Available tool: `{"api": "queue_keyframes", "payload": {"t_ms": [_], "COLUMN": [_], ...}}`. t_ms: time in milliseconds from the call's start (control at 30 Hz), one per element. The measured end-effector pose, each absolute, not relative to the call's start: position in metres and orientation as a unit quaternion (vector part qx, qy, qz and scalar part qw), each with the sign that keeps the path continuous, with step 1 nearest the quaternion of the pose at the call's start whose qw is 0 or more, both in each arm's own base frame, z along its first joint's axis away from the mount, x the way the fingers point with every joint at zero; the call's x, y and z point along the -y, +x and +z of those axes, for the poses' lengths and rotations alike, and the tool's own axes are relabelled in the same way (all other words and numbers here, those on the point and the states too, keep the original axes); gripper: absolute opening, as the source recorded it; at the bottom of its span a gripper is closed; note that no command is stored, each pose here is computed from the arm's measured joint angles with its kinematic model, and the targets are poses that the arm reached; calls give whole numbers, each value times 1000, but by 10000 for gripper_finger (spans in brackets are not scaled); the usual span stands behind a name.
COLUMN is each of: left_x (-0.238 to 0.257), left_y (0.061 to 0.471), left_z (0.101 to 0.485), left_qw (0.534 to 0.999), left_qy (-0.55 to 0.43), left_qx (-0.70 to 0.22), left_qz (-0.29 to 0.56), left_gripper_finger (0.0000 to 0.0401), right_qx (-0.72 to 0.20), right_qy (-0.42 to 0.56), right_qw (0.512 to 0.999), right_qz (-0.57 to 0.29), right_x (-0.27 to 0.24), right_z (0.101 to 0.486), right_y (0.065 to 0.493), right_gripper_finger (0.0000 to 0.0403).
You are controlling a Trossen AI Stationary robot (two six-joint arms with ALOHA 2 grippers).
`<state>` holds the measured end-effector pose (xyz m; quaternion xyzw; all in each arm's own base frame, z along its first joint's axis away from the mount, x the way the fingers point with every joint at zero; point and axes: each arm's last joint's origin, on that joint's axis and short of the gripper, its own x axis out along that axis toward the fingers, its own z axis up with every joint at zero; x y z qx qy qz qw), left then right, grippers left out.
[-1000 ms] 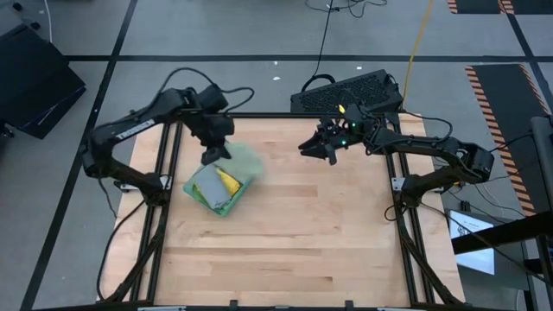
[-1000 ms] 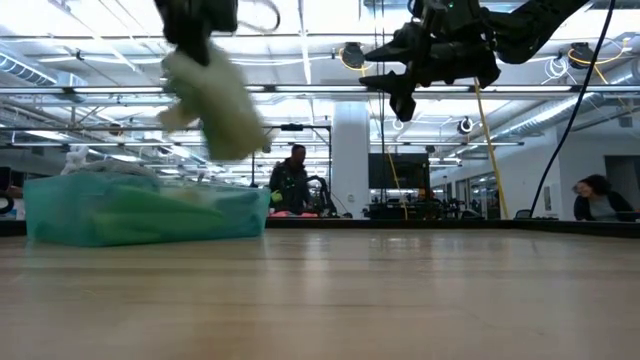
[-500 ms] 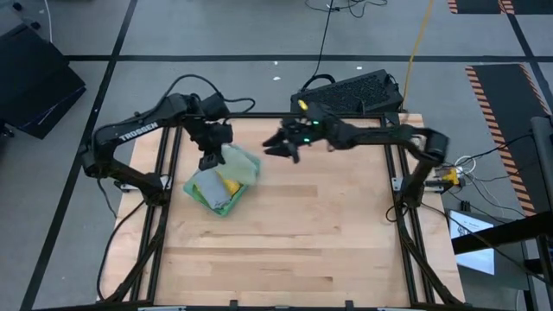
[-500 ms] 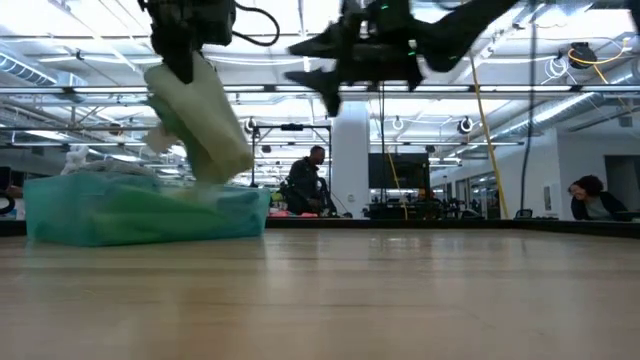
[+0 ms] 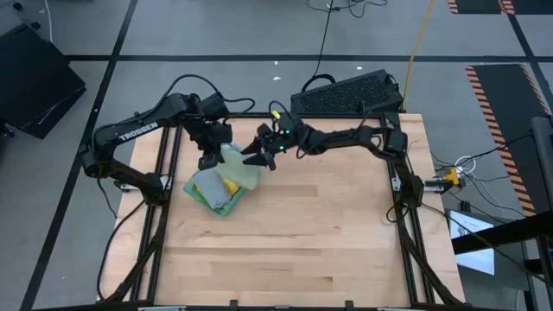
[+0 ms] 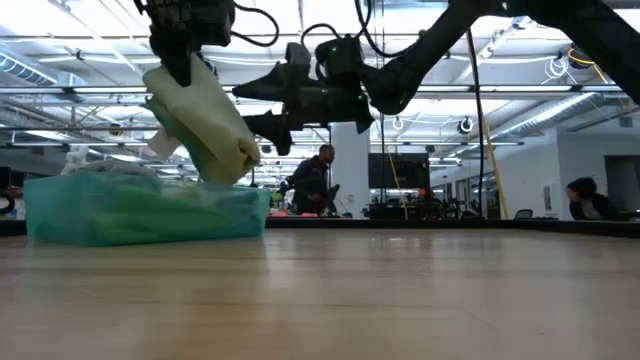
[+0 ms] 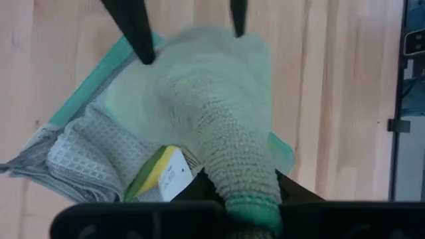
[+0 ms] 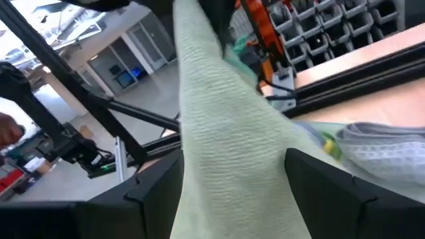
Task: Fold microfiber towels
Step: Put the light green microfiber cloth into the green bin
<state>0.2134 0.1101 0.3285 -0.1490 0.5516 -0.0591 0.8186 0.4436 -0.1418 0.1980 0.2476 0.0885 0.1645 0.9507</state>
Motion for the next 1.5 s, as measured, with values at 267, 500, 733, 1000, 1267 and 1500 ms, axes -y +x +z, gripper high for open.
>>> {"api": "queue_keyframes", "payload": {"t_ms": [267,500,733,1000,1267,1500], "left_x": [-111,-112,-113,-122,-136,-143], "left_y": [213,213,213,211,204,199], "left_z": [328,328,328,313,262,230], "left_qw": [820,817,818,811,802,809], "left_qy": [-126,-110,-79,-32,-110,-126], "left_qx": [-555,-564,-567,-584,-586,-572], "left_qz": [-62,-49,-52,-31,16,44], "left_gripper_finger": [17,18,17,19,27,18], "right_qx": [-82,-97,-107,-129,-158,-182], "right_qy": [232,224,197,255,308,314], "right_qw": [958,962,969,955,937,931], "right_qz": [145,124,105,80,52,49], "right_x": [127,108,105,121,134,129], "right_z": [182,153,148,144,137,133], "right_y": [455,465,467,462,456,456], "right_gripper_finger": [263,273,202,17,31,64]}}
